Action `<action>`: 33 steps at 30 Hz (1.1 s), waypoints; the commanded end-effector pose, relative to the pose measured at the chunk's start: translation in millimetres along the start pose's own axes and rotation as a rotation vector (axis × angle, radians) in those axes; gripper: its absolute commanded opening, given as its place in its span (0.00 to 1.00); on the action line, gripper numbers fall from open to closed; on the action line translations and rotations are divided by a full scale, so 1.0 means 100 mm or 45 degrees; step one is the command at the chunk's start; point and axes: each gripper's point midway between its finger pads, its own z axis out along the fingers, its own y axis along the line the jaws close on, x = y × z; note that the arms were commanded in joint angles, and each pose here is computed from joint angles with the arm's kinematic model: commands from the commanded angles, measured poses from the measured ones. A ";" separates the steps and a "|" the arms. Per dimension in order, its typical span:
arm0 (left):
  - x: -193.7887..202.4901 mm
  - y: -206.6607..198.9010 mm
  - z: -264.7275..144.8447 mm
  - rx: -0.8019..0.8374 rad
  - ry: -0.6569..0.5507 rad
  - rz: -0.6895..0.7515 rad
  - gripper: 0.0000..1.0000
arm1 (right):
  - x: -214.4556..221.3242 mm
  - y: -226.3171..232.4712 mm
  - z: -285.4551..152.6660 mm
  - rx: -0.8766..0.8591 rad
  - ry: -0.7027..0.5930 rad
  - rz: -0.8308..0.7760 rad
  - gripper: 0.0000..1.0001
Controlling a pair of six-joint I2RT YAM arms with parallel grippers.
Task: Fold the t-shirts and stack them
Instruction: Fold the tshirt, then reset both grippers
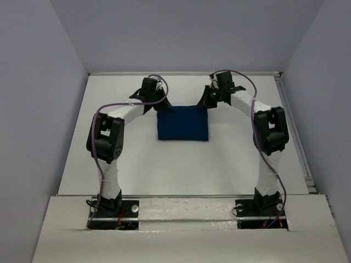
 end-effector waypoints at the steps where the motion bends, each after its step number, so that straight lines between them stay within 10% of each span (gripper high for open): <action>1: -0.17 0.31 0.20 -0.072 -0.023 -0.010 0.00 | -0.25 -0.18 0.14 -0.028 -0.020 0.050 0.00; 11: -0.19 1.07 0.41 -0.202 -0.054 -0.134 0.00 | -0.19 -0.91 0.45 0.028 0.039 0.203 0.00; 21: -0.55 0.65 0.01 -0.072 -0.160 -0.105 0.00 | -0.42 -0.48 0.22 -0.134 -0.009 0.168 0.03; 24: -0.83 0.39 -0.36 -0.055 -0.250 -0.051 0.00 | -0.74 -0.07 -0.13 -0.211 -0.096 0.078 0.24; 28: -1.34 -0.05 -1.10 -0.040 -0.462 0.039 0.07 | -1.06 0.42 -0.79 -0.224 -0.275 -0.054 0.93; 33: -1.70 -0.50 -2.34 -0.069 -0.772 0.142 0.37 | -0.96 0.82 -1.92 -0.117 -0.518 -0.222 1.00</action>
